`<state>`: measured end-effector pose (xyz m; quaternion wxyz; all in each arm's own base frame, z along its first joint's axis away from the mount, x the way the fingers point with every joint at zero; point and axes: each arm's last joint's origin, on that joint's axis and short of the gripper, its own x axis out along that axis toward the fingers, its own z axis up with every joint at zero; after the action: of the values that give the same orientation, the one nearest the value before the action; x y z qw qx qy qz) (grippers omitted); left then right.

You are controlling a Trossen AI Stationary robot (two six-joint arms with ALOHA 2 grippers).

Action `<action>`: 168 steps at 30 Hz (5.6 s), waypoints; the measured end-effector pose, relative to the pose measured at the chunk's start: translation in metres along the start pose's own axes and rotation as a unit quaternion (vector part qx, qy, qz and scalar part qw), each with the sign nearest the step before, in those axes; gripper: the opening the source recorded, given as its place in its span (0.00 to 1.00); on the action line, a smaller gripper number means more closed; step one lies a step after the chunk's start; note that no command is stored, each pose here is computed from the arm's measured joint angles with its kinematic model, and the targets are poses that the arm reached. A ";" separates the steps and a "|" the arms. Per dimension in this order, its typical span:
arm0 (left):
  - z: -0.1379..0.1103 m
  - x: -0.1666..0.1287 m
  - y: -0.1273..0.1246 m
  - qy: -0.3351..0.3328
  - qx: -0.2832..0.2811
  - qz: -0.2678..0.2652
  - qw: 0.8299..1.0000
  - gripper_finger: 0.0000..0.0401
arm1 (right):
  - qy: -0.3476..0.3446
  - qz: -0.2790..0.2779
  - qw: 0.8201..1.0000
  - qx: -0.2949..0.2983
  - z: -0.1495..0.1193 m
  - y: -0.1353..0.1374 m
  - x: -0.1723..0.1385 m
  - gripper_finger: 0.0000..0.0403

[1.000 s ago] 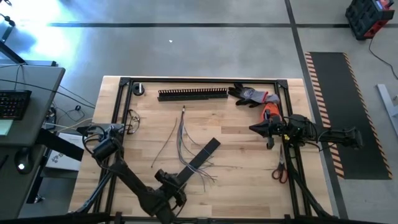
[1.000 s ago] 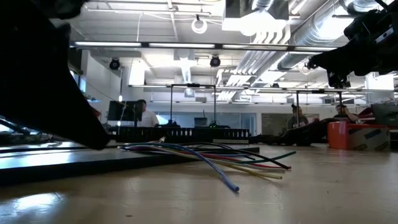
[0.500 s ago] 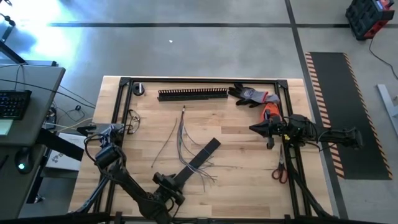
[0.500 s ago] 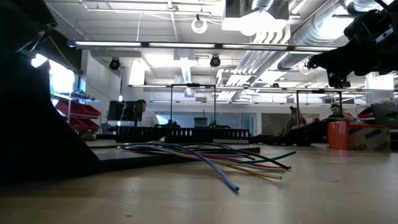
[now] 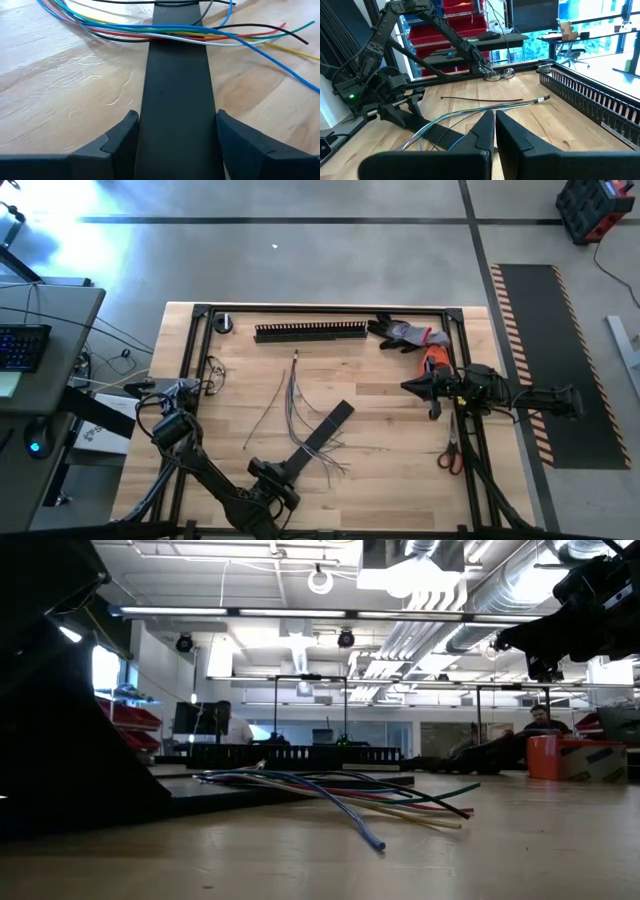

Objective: Ziptie cables
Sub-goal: Move the black cable duct lid to the top right of the table

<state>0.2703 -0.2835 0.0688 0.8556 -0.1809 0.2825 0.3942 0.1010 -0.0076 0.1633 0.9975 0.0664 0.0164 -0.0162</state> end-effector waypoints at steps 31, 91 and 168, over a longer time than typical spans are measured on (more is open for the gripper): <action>-0.005 0.009 -0.001 -0.005 0.020 0.001 1.000 0.63 | 0.000 0.000 1.000 0.000 0.000 0.000 0.000 0.00; 0.067 0.038 -0.063 0.072 0.077 -0.047 0.993 0.77 | 0.000 0.000 1.000 0.000 0.000 0.000 0.000 0.00; 0.085 -0.007 -0.099 -0.152 0.059 -0.151 0.975 0.53 | 0.000 0.000 1.000 0.000 0.000 0.000 0.000 0.00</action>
<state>0.3720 -0.3037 0.1482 0.9475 -0.1083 0.1414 0.2657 0.1009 -0.0076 0.1633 0.9975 0.0664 0.0161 -0.0163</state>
